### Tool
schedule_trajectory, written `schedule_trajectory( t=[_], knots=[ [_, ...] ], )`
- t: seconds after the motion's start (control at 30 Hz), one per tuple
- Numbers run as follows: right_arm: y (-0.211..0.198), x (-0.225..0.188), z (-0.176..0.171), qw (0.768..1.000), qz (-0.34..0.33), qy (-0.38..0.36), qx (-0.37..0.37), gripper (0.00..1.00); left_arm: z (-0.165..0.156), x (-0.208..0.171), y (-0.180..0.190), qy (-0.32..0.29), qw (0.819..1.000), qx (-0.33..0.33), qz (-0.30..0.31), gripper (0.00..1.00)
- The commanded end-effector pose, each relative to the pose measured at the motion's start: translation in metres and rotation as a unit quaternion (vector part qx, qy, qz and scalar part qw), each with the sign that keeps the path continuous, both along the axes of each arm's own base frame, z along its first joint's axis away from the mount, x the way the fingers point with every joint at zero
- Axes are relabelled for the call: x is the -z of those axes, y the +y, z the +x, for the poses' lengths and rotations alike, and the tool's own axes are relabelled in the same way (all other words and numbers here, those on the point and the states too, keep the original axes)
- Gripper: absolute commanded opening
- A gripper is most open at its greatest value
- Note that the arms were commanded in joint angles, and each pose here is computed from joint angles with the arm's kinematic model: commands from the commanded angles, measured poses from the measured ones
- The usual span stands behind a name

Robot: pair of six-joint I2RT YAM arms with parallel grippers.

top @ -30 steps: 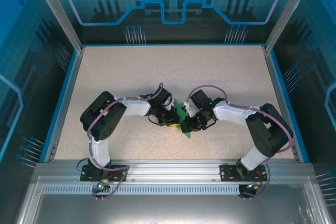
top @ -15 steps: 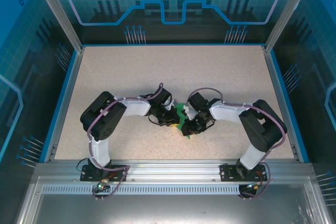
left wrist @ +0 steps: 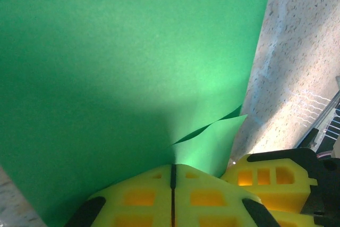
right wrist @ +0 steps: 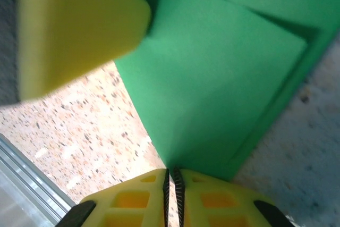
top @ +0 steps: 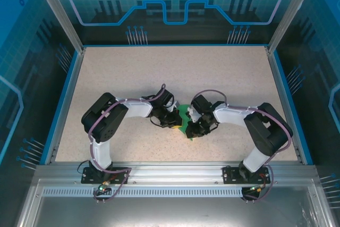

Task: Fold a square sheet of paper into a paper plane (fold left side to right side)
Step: Third fold the triangle at the center of the table.

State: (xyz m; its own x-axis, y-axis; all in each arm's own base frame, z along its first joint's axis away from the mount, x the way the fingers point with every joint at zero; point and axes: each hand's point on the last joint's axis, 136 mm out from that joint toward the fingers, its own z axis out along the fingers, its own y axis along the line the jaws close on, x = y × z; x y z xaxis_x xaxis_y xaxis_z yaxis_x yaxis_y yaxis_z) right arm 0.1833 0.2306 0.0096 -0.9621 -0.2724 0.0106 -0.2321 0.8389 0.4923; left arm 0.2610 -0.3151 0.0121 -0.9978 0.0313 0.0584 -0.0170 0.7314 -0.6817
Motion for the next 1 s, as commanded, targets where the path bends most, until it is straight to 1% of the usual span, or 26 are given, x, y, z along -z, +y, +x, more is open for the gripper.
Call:
schedule_trajectory(
  t=[0.0,0.13,0.2,0.37,0.43,0.57,0.7,0.97],
  knots=[
    [-0.03,0.012,-0.035,0.997,-0.062,0.051,0.015,0.14,-0.013,0.041,0.028,0.03,0.996,-0.008,0.084,0.07],
    [-0.037,0.009,-0.044,0.996,-0.066,0.054,0.021,0.13,-0.011,0.039,0.028,0.029,0.996,-0.01,0.083,0.07],
    [-0.033,0.0,-0.043,0.998,-0.049,0.044,0.016,0.11,-0.009,0.037,0.026,0.028,0.997,-0.01,0.078,0.07],
    [-0.019,-0.04,-0.018,0.999,0.002,-0.029,0.022,0.09,-0.005,0.029,0.019,0.022,0.998,-0.013,0.063,0.08],
    [-0.007,-0.051,-0.007,0.998,0.036,-0.049,0.03,0.07,-0.004,0.025,0.015,0.018,0.998,-0.011,0.058,0.08],
    [0.015,-0.048,0.004,0.996,0.072,-0.033,0.032,0.0,0.0,0.018,0.01,0.011,0.999,-0.009,0.05,0.08],
    [0.018,-0.027,0.012,0.998,0.048,-0.02,0.036,0.0,0.002,0.016,0.008,0.008,0.999,-0.007,0.05,0.08],
    [-0.005,0.013,0.006,0.998,-0.014,0.021,0.056,0.0,0.005,0.008,0.005,0.001,0.999,-0.004,0.045,0.09]
  ],
)
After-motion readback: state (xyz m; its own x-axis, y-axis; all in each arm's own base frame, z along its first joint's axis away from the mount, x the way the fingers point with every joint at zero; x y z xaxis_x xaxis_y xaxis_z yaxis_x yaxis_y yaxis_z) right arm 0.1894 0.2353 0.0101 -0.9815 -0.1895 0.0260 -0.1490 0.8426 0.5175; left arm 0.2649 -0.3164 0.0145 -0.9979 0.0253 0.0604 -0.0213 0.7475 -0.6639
